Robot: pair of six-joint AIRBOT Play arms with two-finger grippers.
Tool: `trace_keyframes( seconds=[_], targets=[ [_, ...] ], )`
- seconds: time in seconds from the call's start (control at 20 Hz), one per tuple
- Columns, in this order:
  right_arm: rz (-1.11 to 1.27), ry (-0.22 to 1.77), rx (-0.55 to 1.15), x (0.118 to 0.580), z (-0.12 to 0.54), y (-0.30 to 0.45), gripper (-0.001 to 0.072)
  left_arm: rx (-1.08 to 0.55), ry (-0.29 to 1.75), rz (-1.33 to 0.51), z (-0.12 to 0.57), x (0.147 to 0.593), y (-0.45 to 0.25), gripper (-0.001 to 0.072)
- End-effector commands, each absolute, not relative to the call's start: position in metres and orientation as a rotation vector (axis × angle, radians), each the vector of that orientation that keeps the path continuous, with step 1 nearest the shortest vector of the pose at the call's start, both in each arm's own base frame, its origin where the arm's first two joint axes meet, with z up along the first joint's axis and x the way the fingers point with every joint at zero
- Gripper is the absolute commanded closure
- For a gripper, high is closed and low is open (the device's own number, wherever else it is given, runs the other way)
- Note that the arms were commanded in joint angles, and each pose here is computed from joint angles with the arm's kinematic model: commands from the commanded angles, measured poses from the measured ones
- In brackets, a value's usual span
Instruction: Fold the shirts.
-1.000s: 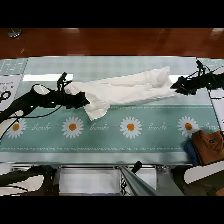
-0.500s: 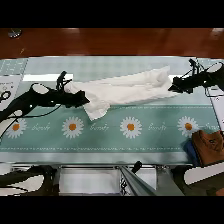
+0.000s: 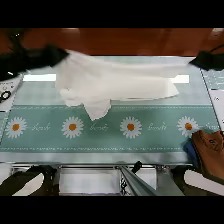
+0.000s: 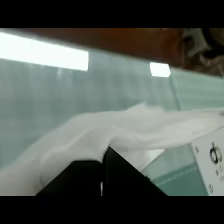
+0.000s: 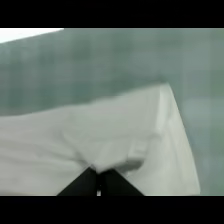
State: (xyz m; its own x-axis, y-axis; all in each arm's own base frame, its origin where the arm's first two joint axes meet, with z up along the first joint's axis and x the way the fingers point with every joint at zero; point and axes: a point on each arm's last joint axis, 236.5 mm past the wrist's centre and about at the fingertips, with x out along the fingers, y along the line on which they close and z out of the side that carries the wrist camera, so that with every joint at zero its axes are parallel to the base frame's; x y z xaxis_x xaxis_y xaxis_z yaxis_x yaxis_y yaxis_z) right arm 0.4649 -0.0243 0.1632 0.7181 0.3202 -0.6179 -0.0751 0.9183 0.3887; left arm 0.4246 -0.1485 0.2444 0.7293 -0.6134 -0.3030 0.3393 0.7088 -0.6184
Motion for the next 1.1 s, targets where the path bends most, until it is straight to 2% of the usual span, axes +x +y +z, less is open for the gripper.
trace_keyframes(
  seconds=[0.0,0.15,0.25,0.4,0.55,0.65,0.8,1.05],
  targets=[
    [0.285,0.304,0.308,0.429,0.339,0.003,0.0691,-0.489,0.113,-0.576,0.423,0.363,-0.121,0.0686],
    [0.282,-0.095,0.185,0.351,0.496,0.021,0.0691,-0.373,-0.288,-0.59,0.562,0.254,-0.11,0.0686],
    [0.246,-0.303,0.076,0.281,0.571,0.033,0.0691,-0.3,-0.485,-0.605,0.616,0.172,-0.111,0.0687],
    [0.17,-0.442,0.042,0.195,0.619,0.042,0.0691,-0.213,-0.637,-0.598,0.64,0.076,-0.113,0.0688],
    [0.043,-0.398,0.008,0.145,0.606,0.035,0.0692,-0.227,-0.653,-0.539,0.631,0.023,-0.105,0.0688],
    [-0.037,-0.279,-0.013,0.128,0.574,0.026,0.0691,-0.291,-0.563,-0.46,0.608,0.015,-0.091,0.0688],
    [-0.124,-0.055,-0.038,0.126,0.521,0.008,0.0691,-0.288,-0.311,-0.306,0.548,0.037,-0.071,0.0688],
    [-0.113,0.412,-0.009,0.166,0.423,-0.01,0.0691,-0.254,0.195,-0.221,0.44,0.092,-0.066,0.0688]
  ],
)
